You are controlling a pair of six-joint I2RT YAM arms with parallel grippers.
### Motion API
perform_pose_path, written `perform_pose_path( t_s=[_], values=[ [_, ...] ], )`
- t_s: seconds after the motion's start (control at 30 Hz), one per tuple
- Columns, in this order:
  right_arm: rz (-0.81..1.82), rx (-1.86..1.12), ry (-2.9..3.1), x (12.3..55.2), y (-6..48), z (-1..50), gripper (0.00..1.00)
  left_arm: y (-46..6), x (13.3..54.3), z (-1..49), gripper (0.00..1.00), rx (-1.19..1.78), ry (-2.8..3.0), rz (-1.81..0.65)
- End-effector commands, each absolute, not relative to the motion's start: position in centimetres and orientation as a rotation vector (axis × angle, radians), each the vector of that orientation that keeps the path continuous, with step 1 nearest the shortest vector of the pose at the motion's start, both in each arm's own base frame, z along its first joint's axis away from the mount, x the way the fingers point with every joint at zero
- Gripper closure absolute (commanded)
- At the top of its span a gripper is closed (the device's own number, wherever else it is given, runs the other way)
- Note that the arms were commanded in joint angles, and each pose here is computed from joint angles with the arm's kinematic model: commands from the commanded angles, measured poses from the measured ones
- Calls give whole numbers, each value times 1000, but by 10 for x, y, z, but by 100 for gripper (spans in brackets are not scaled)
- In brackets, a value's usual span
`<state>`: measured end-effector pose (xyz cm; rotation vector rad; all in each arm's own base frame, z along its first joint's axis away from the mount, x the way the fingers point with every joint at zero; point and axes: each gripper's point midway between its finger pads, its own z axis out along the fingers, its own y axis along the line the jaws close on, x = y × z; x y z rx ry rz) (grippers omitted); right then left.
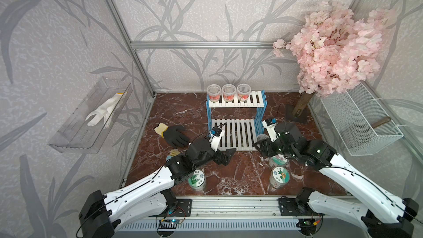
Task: Place the seed container on the shelf
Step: Pick up the seed jar at the center of the board, then place the seed jar on the shelf.
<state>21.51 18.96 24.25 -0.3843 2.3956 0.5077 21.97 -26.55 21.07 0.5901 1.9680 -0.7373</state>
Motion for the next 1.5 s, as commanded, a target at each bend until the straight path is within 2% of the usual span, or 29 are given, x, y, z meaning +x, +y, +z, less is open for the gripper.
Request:
perform_pose_path(
  t_s=[0.0, 0.43, 1.0, 1.47],
  values=[
    [543, -416, 2407, 212, 190, 259, 30, -282, 219, 240, 0, 675, 1852, -788],
    [516, -421, 2315, 237, 185, 320, 30, -320, 229, 279, 0, 846, 1669, -786],
    [481, -389, 2249, 307, 187, 379, 30, -328, 266, 294, 0, 770, 1706, -697],
    [444, -355, 2287, 372, 196, 379, 30, -320, 282, 306, 0, 673, 1710, -721]
  ],
)
